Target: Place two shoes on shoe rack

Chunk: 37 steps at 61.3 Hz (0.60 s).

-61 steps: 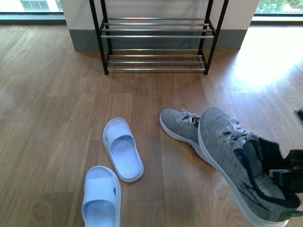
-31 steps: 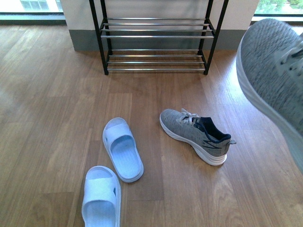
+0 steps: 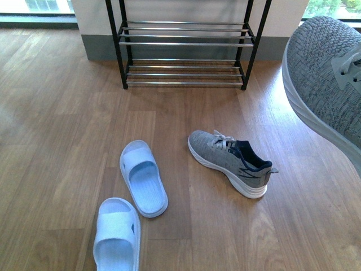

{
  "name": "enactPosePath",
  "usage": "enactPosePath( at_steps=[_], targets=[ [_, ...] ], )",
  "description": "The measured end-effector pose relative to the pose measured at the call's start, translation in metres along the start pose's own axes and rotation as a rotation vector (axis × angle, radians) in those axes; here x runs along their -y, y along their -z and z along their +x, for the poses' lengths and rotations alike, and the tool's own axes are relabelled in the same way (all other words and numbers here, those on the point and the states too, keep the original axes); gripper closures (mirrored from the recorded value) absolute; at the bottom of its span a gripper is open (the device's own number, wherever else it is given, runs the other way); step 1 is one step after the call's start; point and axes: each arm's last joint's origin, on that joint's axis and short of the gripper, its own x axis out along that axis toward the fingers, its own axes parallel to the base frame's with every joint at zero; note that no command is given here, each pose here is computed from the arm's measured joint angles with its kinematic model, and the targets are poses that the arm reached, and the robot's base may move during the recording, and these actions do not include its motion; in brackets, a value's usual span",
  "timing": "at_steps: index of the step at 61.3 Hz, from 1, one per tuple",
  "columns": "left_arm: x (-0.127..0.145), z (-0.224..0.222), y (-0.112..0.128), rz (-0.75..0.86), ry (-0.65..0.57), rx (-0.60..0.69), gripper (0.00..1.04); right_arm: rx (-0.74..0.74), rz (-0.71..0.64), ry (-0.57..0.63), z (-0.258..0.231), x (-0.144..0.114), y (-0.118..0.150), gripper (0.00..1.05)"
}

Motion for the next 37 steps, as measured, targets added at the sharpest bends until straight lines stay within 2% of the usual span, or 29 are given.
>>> enactPosePath(
  at_steps=[37],
  targets=[
    [0.0001,0.0000,0.0000,0.000,0.004,0.000,0.09,0.001,0.001,0.014,-0.0001,0.0006,0.0000,1.03]
  ],
)
